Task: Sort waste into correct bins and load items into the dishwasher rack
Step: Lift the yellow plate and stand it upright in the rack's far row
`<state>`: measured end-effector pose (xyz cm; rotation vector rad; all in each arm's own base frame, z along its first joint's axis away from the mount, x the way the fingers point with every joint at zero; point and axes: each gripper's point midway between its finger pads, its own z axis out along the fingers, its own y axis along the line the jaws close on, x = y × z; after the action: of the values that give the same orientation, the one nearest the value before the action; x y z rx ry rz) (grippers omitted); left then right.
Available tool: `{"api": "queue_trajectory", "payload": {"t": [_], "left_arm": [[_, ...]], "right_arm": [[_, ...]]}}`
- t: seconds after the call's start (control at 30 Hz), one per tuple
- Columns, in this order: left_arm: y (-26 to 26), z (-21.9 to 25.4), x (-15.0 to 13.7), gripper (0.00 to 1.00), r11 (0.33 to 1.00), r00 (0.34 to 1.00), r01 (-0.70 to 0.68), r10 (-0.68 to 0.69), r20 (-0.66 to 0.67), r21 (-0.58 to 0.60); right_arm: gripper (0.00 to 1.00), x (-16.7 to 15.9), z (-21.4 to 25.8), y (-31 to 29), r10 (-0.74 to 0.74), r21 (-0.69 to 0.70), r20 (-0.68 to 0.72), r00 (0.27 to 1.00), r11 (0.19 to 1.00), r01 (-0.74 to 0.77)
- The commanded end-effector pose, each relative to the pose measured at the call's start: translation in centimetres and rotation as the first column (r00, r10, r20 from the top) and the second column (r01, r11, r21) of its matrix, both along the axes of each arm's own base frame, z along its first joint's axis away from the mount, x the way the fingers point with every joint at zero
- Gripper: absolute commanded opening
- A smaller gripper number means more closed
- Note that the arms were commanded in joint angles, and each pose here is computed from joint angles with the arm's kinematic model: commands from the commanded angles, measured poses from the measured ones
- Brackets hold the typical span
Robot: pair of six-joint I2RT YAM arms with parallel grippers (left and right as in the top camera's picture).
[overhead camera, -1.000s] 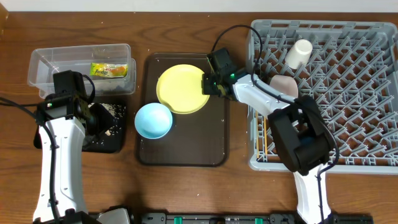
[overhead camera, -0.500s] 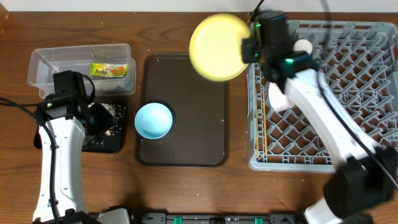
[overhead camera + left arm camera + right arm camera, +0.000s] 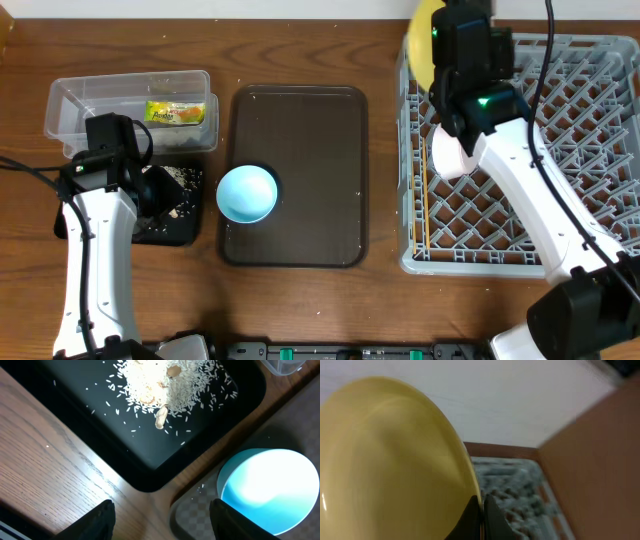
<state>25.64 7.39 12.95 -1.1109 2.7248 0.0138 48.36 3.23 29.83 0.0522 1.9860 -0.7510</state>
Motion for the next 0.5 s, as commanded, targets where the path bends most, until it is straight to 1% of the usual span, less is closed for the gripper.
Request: {"api": "queue_trajectory", "payload": {"t": [0.0, 0.07, 0.47], "left_arm": [[0.1, -0.2, -0.2, 0.64, 1.0, 1.0, -0.009, 0.009, -0.009, -0.002], [0.1, -0.2, -0.2, 0.64, 1.0, 1.0, -0.009, 0.009, -0.009, -0.002], [0.1, -0.2, -0.2, 0.64, 1.0, 1.0, -0.009, 0.009, -0.009, -0.002]], "right_arm": [[0.01, -0.8, 0.1, -3.2, -0.181, -0.119, 0.011, 0.983, 0.976, 0.181], [0.01, -0.7, -0.5, -3.8, -0.212, -0.142, 0.005, 0.977, 0.967, 0.211], [0.01, 1.2, -6.2, -3.3, -0.217, -0.201, -0.103, 0.971, 0.96, 0.194]]}}
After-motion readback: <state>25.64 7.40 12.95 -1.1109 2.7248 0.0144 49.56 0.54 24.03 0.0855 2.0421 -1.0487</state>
